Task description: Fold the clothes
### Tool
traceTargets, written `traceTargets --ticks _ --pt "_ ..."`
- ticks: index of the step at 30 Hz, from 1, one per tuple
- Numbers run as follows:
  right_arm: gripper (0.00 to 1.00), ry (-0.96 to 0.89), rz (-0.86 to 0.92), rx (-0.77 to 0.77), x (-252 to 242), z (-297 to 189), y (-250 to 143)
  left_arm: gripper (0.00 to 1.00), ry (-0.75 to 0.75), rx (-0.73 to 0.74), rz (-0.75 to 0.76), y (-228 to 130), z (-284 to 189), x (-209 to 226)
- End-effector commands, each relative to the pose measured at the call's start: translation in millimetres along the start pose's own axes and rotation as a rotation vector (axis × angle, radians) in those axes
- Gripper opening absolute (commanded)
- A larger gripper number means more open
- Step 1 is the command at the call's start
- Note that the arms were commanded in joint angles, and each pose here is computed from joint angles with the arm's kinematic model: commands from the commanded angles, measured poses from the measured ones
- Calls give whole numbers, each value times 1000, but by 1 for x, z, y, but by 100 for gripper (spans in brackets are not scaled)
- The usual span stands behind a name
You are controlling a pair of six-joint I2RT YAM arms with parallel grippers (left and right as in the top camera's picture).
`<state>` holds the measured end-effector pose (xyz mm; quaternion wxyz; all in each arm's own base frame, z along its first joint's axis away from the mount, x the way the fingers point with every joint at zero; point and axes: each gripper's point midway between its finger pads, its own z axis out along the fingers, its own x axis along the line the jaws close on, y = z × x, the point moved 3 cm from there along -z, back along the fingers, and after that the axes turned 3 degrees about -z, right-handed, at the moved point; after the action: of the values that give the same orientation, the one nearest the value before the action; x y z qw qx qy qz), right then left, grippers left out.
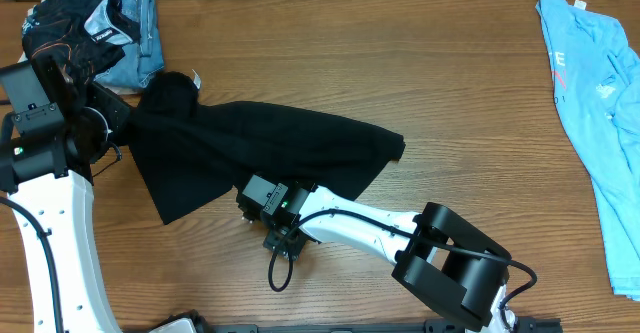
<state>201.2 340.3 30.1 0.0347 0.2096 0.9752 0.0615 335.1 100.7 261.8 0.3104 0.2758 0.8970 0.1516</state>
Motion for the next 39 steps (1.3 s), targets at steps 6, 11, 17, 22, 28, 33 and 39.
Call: traceTargets --ticks 6,11,17,22,28,33,39 --pt "15 -123 180 26 -18 5 -5 4 -25 6 26 0 -2 -8" --pt "4 -244 359 -16 -37 -21 3 4 -114 40 89 -7 -17 -22" --pt "4 -278 634 -167 -62 -107 10 4 -125 -76 154 -2 -77 -36" --pt "4 -318 832 -256 -88 -172 -19 4 -153 -133 163 -1 -121 -41" --pt "4 -423 1071 -311 -104 -235 -80 4 -188 -221 169 3 -168 -44" --pt "4 -420 1197 -390 -98 -275 -120 4 -228 -273 171 3 -200 -48" --pt "4 -435 1299 -591 -98 -328 -166 4 -270 -324 177 -1 -236 -49"
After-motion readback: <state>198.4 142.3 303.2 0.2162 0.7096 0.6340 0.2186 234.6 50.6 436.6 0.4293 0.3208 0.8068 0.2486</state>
